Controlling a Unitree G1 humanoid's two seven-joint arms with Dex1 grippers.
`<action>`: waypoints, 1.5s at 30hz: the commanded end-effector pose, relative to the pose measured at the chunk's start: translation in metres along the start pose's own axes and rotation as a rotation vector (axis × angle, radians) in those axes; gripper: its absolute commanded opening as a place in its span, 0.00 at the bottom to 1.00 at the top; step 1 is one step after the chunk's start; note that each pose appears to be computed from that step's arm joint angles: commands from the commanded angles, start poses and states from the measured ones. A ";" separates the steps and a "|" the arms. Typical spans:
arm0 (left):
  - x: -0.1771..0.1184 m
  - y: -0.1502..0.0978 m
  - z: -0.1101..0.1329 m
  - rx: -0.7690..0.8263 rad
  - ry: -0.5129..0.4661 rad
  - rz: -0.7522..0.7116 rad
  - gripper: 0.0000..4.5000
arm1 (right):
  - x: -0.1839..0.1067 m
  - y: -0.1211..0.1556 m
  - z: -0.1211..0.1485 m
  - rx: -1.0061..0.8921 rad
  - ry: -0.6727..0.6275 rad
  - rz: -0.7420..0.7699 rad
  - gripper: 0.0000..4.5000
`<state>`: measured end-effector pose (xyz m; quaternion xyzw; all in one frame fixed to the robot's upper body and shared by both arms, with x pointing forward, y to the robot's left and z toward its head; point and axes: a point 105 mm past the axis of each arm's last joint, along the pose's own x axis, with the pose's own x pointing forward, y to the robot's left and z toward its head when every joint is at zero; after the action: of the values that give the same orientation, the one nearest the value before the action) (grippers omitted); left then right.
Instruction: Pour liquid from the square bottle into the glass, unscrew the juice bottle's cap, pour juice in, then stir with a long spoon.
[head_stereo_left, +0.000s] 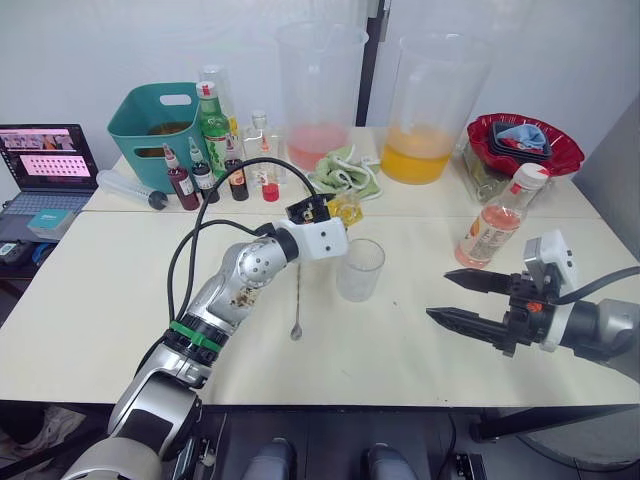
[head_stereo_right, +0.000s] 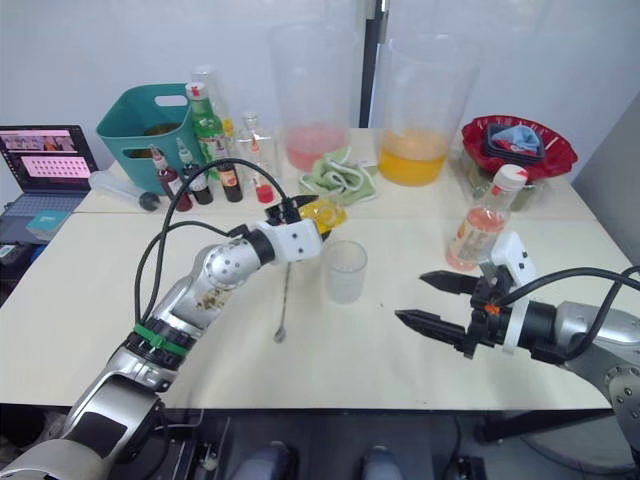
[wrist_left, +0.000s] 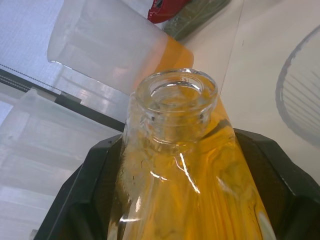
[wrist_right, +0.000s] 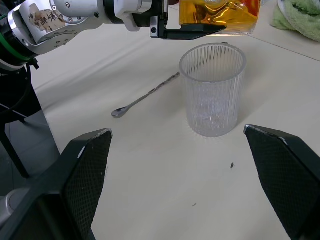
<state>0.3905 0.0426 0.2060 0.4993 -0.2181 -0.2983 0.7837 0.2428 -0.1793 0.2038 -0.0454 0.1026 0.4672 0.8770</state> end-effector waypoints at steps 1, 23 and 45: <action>0.004 0.034 0.032 0.113 -0.110 0.125 0.62 | -0.004 0.001 0.011 -0.051 -0.040 -0.015 0.99; 0.013 0.027 0.045 0.389 -0.135 0.172 0.62 | -0.004 0.002 0.010 -0.067 -0.020 -0.027 0.99; 0.011 0.024 0.047 0.608 -0.172 0.190 0.62 | -0.002 -0.001 0.007 -0.066 -0.014 -0.035 0.99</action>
<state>0.3842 0.0204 0.2067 0.6746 -0.3408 -0.2271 0.6141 0.2439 -0.1813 0.2020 -0.0572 0.1015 0.4545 0.8831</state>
